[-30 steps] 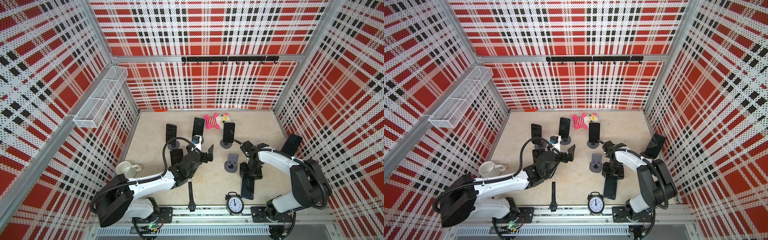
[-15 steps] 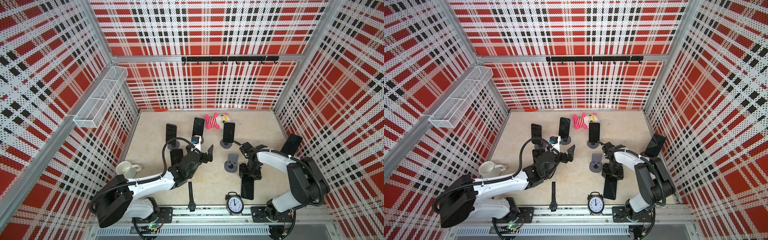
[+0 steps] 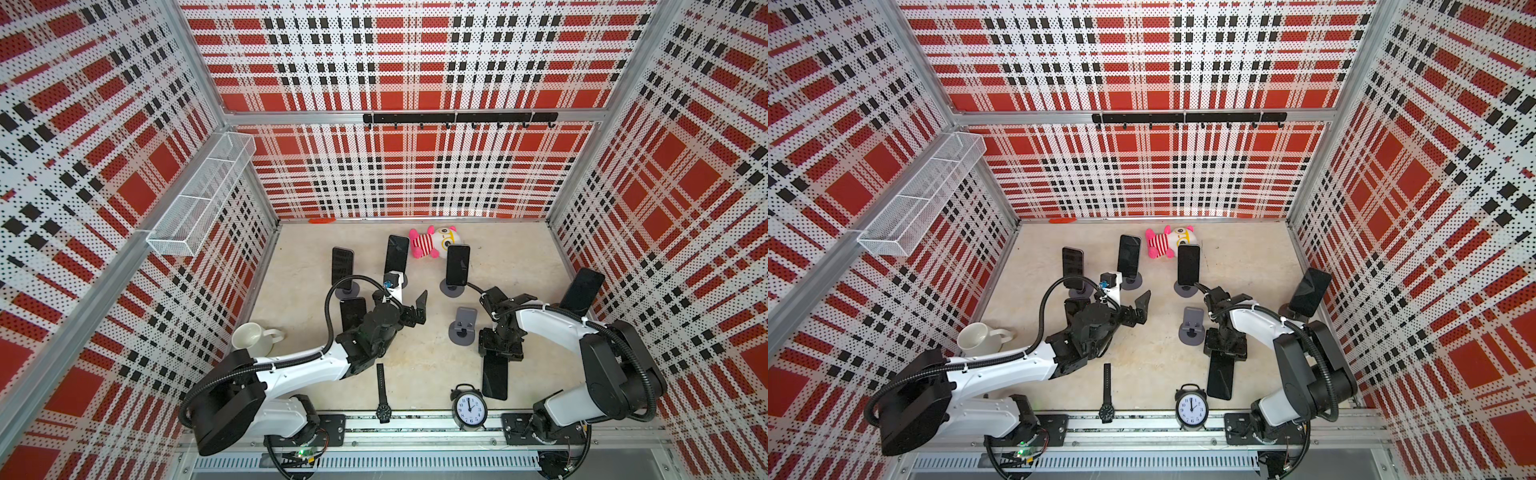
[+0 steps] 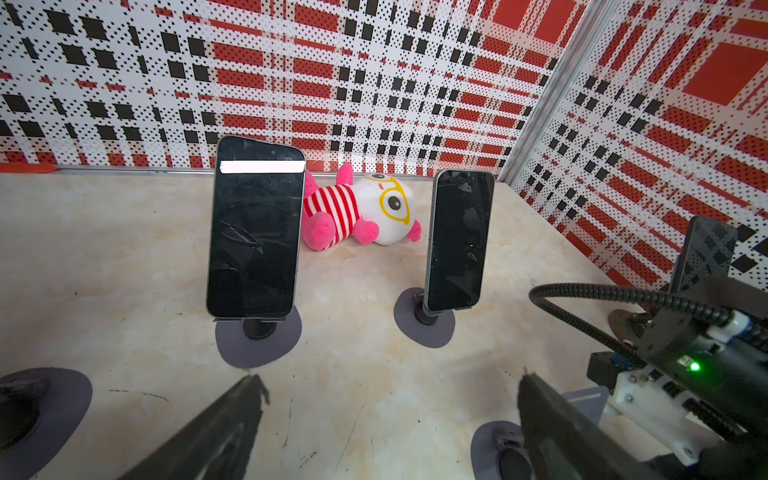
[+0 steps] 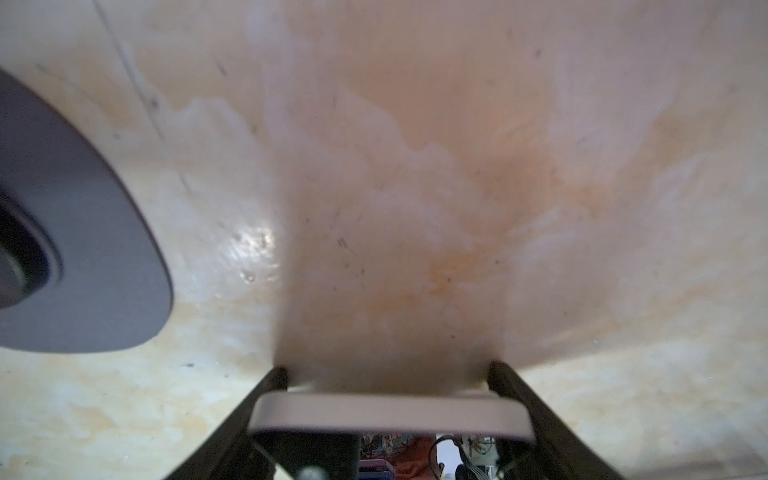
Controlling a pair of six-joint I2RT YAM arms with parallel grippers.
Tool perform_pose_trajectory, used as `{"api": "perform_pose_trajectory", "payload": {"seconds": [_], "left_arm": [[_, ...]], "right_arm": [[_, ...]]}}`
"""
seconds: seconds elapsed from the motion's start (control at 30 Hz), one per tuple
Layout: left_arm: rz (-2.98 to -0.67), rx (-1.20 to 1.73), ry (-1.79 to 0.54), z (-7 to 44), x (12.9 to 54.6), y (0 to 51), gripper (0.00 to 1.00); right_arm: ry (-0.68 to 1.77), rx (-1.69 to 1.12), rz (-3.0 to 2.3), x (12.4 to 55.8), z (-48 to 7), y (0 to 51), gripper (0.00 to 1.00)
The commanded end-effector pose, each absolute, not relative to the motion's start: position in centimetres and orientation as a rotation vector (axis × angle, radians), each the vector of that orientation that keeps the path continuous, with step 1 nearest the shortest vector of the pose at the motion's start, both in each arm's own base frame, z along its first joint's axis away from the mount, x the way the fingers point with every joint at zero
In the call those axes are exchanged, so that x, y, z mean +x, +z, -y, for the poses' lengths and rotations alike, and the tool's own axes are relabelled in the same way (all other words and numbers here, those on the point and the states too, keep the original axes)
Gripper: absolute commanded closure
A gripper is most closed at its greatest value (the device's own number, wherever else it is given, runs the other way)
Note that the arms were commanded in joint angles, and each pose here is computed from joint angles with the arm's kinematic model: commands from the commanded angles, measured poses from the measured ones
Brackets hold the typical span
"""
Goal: Remove the phone from the phone stand
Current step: 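Lower the phone onto the table nearer the robot and open the right gripper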
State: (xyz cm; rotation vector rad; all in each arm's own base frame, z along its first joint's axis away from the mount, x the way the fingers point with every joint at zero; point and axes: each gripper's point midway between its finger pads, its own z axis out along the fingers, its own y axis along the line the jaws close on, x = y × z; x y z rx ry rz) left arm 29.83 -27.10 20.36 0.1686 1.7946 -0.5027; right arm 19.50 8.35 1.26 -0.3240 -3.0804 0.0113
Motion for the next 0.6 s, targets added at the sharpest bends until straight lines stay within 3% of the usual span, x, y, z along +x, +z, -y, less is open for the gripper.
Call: {"api": "perform_pose_trajectory", "payload": {"seconds": [0.0, 0.57], "left_arm": [[-1.766, 0.155, -0.536, 27.12, 29.59, 21.31, 0.02], [-1.769, 0.148, -0.54, 27.05, 29.54, 21.2, 0.02]], "right_arm": [[0.177, -0.365, 3.169, 20.8, -6.52, -0.12, 0.37], [0.18, -0.423, 3.283, 21.7, -6.48, 0.63, 0.31]]}}
